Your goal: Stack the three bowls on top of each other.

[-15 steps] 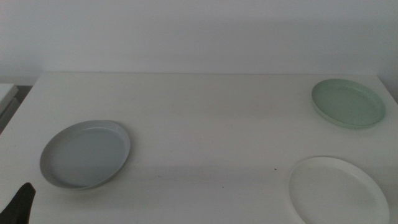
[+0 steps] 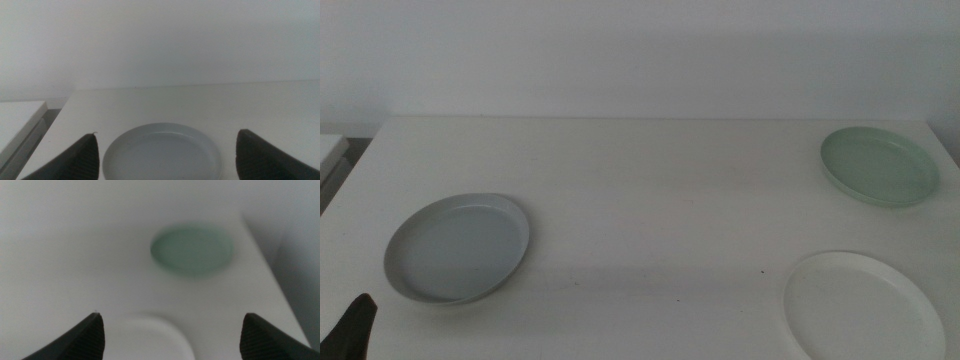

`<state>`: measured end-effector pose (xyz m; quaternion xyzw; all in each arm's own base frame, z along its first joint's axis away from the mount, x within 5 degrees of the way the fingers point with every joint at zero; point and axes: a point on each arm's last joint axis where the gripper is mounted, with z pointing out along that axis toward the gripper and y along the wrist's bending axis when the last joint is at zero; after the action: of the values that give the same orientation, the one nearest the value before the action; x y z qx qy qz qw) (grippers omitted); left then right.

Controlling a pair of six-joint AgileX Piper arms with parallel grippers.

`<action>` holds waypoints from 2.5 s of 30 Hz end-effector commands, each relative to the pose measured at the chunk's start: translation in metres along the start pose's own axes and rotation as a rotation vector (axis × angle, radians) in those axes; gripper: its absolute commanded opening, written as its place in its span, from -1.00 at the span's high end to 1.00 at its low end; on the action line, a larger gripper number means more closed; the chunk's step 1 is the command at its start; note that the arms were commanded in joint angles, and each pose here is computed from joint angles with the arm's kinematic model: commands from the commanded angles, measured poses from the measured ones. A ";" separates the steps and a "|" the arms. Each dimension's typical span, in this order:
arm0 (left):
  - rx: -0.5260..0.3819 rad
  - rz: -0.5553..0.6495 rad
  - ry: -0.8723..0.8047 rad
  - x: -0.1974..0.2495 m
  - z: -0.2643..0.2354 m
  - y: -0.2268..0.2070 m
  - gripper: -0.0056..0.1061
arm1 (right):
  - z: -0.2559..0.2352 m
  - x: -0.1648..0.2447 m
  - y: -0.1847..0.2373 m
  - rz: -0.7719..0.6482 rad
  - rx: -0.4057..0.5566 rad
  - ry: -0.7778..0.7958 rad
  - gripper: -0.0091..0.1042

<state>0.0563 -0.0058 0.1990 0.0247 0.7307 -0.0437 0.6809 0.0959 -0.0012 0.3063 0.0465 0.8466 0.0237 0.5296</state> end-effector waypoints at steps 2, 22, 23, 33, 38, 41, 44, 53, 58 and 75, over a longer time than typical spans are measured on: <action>0.001 -0.003 -0.017 -0.002 0.000 0.000 -0.78 | 0.008 -0.024 0.002 0.007 0.019 0.213 -0.80; 0.001 -0.004 -0.017 -0.002 0.000 0.000 -0.78 | 0.053 -0.033 0.004 0.117 0.057 0.560 -0.80; 0.001 -0.004 -0.017 -0.002 0.000 0.000 -0.78 | 0.061 -0.030 0.004 0.115 0.062 0.601 -0.80; 0.001 -0.004 -0.017 -0.002 0.000 0.000 -0.78 | 0.149 0.004 -0.003 0.099 0.116 0.862 -0.80; 0.001 -0.004 -0.017 -0.002 0.000 0.000 -0.78 | 0.182 0.026 -0.007 0.093 0.134 0.958 -0.80; 0.001 -0.004 -0.017 -0.002 0.000 0.000 -0.78 | 0.197 0.041 -0.009 0.077 0.147 1.014 -0.80; 0.001 -0.002 -0.017 -0.002 0.000 0.000 -0.78 | 0.209 0.053 -0.011 0.066 0.155 1.055 -0.77; 0.001 -0.004 -0.017 -0.002 0.000 0.000 -0.78 | 0.228 0.078 -0.014 0.068 0.176 1.145 -0.29; 0.001 -0.004 -0.017 -0.002 0.000 0.000 -0.78 | 0.230 0.082 -0.015 0.062 0.179 1.162 0.33; 0.001 -0.004 -0.017 -0.002 0.000 0.000 -0.78 | 0.220 -0.007 0.016 0.039 0.077 1.039 0.88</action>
<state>0.0563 -0.0058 0.1990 0.0236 0.7307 -0.0447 0.6808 0.2896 0.0023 0.1987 0.0755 0.9970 0.0058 0.0130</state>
